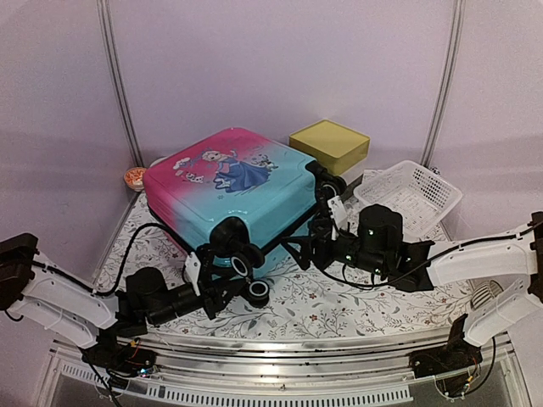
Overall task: Open, take out, and arrange the luggage
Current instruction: Unzip the zipper of the luggage.
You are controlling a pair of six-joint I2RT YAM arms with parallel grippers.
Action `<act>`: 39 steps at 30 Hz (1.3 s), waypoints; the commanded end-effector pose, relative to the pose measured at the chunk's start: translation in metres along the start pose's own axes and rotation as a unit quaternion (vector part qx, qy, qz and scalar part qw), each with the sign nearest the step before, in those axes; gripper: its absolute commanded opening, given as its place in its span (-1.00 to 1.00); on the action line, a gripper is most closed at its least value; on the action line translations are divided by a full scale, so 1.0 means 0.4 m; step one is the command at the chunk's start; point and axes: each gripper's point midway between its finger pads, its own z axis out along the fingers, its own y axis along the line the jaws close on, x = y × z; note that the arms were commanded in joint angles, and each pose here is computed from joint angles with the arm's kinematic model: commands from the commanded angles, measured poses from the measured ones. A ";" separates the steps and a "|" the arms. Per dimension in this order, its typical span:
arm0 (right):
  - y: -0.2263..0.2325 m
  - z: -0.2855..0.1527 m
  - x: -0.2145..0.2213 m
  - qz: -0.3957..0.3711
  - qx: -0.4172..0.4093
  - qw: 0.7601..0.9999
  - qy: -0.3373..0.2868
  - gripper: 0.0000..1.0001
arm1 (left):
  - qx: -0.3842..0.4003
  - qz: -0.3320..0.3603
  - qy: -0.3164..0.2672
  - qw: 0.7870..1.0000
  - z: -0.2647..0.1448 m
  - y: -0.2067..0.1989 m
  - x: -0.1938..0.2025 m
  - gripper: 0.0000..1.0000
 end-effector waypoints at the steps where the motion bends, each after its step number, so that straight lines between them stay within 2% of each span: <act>1: 0.002 -0.008 -0.021 -0.027 0.002 0.999 -0.021 0.96 | -0.007 0.003 0.001 1.000 -0.019 0.002 -0.009 -0.31; 10: 0.007 -0.020 -0.046 -0.021 -0.002 0.999 -0.037 0.97 | -0.025 -0.011 -0.018 0.999 -0.069 0.023 -0.068 -0.30; 16: 0.014 0.009 -0.002 -0.023 -0.015 0.999 -0.015 0.99 | -0.050 -0.069 -0.050 0.995 -0.109 0.053 -0.127 -0.15; 23: 0.077 -0.028 0.028 -0.048 -0.068 0.992 -0.092 0.61 | -0.076 -0.151 -0.053 0.984 -0.133 0.087 -0.130 -0.17; 27: 0.127 0.008 0.093 -0.118 -0.071 0.988 -0.075 0.62 | -0.094 -0.193 -0.045 0.976 -0.132 0.112 -0.137 -0.15; 31: 0.148 0.016 0.129 -0.131 -0.086 0.983 -0.092 0.57 | -0.093 -0.207 -0.034 0.973 -0.126 0.113 -0.151 -0.03; 36: 0.157 0.025 0.174 -0.135 -0.106 0.980 -0.102 0.47 | -0.094 -0.221 -0.028 0.970 -0.126 0.118 -0.143 0.00; 39: 0.154 0.033 0.193 -0.119 -0.110 0.981 -0.103 0.48 | -0.094 -0.229 -0.027 0.968 -0.127 0.121 -0.136 0.03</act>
